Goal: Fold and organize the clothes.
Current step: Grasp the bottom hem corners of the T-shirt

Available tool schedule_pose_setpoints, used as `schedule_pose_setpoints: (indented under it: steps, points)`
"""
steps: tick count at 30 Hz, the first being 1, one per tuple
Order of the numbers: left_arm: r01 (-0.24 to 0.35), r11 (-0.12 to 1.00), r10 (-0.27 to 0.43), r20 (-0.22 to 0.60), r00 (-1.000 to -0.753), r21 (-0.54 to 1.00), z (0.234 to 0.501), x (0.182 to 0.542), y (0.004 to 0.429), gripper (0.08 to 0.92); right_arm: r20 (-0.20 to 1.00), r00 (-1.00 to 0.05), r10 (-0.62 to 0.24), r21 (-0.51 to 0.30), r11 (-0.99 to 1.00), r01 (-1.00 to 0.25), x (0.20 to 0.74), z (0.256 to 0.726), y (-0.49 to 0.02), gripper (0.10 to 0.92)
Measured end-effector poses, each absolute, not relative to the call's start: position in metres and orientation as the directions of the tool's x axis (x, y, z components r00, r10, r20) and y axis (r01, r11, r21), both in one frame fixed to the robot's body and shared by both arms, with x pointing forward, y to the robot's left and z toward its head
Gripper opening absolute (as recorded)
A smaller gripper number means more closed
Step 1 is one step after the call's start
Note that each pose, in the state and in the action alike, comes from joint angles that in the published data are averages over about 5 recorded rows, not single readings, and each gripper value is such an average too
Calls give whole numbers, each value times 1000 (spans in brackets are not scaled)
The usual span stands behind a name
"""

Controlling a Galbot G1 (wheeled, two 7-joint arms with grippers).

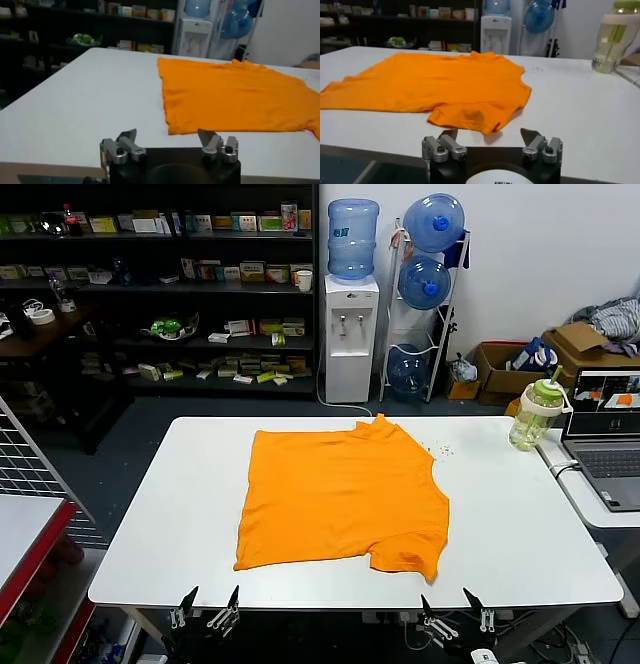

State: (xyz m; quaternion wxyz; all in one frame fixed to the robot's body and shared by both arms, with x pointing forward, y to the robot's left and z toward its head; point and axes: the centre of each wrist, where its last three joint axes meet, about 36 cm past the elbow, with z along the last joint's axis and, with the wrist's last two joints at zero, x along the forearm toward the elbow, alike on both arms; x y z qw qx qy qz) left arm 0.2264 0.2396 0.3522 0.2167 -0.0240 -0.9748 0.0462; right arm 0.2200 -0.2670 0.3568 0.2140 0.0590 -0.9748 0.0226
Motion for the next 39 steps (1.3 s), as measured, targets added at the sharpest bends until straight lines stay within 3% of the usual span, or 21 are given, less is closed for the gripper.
schedule_pose_setpoints:
  steps: [9,23,29,39]
  points:
    - [31,993,78,424,-902,-118,346,237,236,823,395,-914,-96,-24,993,-115,242,351,-266,823]
    - [10,993,58,425,-903,-115,324,291,227,823,425,-900,-99,1,994,-108,292,322,-253,815]
    - [6,993,55,438,-898,-114,320,301,226,758,445,-890,-101,7,994,-110,299,312,-249,674]
    - [7,992,64,462,-885,-124,316,305,217,473,456,-884,-103,7,994,-112,300,308,-248,388]
